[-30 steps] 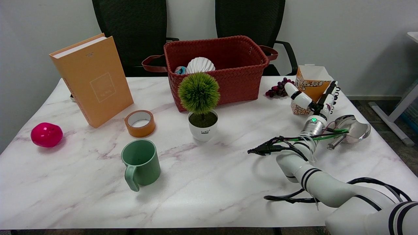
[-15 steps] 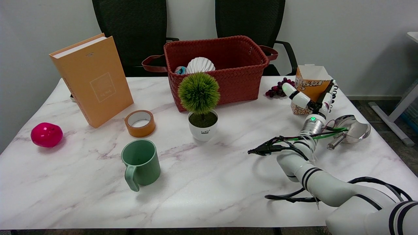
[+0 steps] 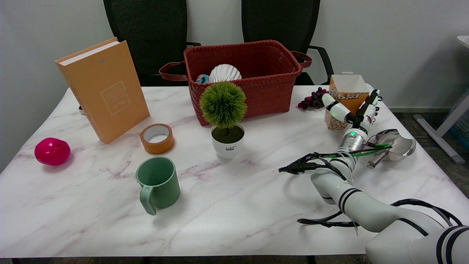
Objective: Pick up the popcorn box.
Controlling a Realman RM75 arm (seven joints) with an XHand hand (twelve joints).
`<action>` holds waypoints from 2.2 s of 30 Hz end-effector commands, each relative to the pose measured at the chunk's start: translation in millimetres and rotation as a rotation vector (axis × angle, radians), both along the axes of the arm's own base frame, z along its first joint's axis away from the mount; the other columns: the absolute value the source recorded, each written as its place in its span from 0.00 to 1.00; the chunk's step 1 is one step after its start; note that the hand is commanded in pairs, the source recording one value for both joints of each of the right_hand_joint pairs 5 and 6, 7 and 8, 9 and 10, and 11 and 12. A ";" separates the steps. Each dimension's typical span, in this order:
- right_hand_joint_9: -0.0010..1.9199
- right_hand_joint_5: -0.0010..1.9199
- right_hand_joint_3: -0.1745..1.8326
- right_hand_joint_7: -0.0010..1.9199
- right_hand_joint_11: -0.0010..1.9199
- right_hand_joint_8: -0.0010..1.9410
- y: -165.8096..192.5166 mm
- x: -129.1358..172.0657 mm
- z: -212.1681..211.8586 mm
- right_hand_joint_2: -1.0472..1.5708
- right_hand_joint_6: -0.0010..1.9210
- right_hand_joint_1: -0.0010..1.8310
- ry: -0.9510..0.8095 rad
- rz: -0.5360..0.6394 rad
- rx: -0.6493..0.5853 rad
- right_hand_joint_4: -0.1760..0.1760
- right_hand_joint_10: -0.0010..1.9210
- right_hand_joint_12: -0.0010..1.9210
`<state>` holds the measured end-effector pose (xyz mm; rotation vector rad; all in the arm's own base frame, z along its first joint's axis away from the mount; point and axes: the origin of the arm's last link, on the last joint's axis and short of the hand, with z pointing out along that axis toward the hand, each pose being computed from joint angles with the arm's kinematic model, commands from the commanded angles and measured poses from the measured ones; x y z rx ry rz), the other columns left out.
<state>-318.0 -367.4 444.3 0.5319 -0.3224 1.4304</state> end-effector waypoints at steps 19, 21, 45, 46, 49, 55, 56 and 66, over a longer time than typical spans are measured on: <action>0.28 0.45 0.27 0.59 0.36 0.58 3.1 4.3 4.4 0.61 0.45 0.65 -0.002 0.025 -0.046 0.50 0.28 0.36; 0.31 0.49 0.27 0.64 0.41 0.63 3.2 4.3 4.9 0.62 0.49 0.64 -0.001 0.024 -0.045 0.50 0.31 0.41; 0.61 0.68 0.34 0.91 0.77 0.90 11.4 11.4 6.8 0.61 0.68 0.58 0.052 0.056 -0.065 0.50 0.61 0.77; 0.61 0.68 0.34 0.91 0.78 0.90 11.6 14.6 6.0 0.61 0.68 0.58 0.065 0.068 -0.064 0.50 0.61 0.78; 0.63 0.67 0.34 0.92 0.80 0.91 11.9 27.7 4.9 0.60 0.67 0.59 0.115 0.108 -0.057 0.50 0.63 0.80; 0.65 0.65 0.33 0.93 0.84 0.92 9.2 55.7 5.4 0.59 0.65 0.60 0.207 0.173 -0.008 0.50 0.65 0.84; 0.65 0.64 0.32 0.93 0.85 0.92 7.2 62.6 4.1 0.58 0.64 0.60 0.227 0.188 0.009 0.50 0.65 0.85; 0.64 0.59 0.32 0.92 0.86 0.91 -13.8 101.1 -9.6 0.55 0.59 0.62 0.323 0.238 0.102 0.50 0.64 0.86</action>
